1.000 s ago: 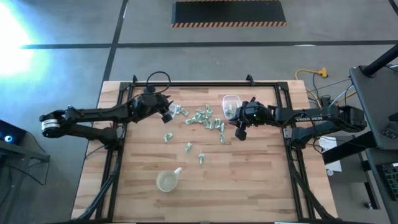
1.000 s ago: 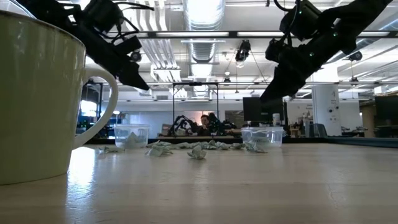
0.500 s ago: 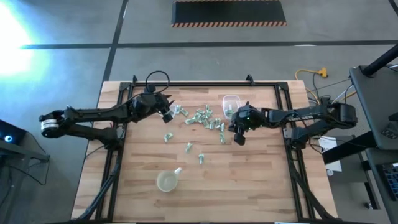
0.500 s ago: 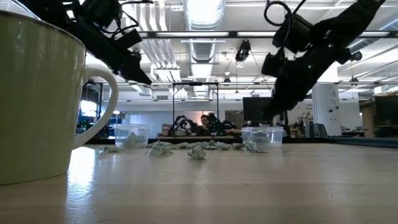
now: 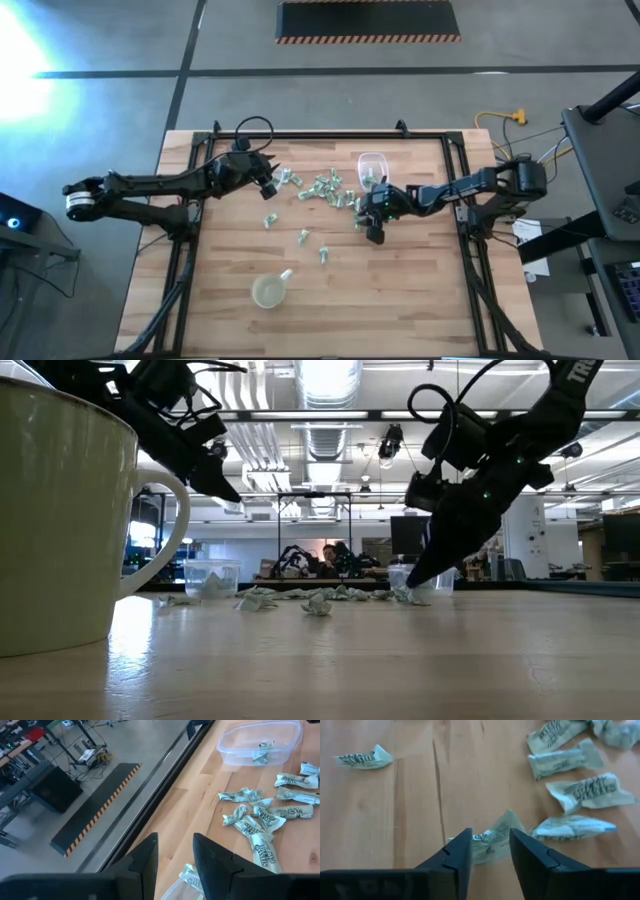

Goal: Pick and place items into bin
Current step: Put the green stevia packet into the rectangular transparent bin

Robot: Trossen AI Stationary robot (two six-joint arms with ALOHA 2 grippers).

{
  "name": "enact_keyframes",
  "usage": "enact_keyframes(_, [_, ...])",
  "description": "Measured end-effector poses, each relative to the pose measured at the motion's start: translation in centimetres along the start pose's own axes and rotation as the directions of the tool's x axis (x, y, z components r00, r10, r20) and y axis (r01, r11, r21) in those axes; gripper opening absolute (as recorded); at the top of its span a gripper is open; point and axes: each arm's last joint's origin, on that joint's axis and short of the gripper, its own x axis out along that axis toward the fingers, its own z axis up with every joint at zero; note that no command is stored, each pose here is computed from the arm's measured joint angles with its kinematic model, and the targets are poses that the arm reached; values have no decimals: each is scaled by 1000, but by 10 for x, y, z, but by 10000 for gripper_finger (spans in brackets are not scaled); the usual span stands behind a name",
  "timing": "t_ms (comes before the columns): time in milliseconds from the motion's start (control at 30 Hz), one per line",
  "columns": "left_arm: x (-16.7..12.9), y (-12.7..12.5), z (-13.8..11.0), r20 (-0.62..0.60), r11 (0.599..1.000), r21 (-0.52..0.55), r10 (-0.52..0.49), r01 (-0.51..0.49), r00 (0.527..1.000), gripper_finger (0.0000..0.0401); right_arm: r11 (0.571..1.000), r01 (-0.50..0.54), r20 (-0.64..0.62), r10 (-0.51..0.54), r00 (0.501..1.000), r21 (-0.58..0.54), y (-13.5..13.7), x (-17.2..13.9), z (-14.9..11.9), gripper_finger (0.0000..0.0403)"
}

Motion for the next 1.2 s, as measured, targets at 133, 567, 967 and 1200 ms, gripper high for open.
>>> enact_keyframes(133, [0,0,0,0,1000,-5,0,0,1000,107,1000,-24,-6,24,1000,1,4,0,-1,154])
enact_keyframes(567, [0,0,0,1,1000,-6,0,0,1000,107,999,-12,0,12,1000,-40,16,2,-3,186])
enact_keyframes(967, [0,0,0,1,1000,-7,0,0,1000,107,989,59,17,-58,998,-133,30,2,-6,187])
enact_keyframes(1200, [0,-1,0,5,1000,-7,-9,9,1000,107,984,97,25,-94,995,-147,34,3,-8,187])
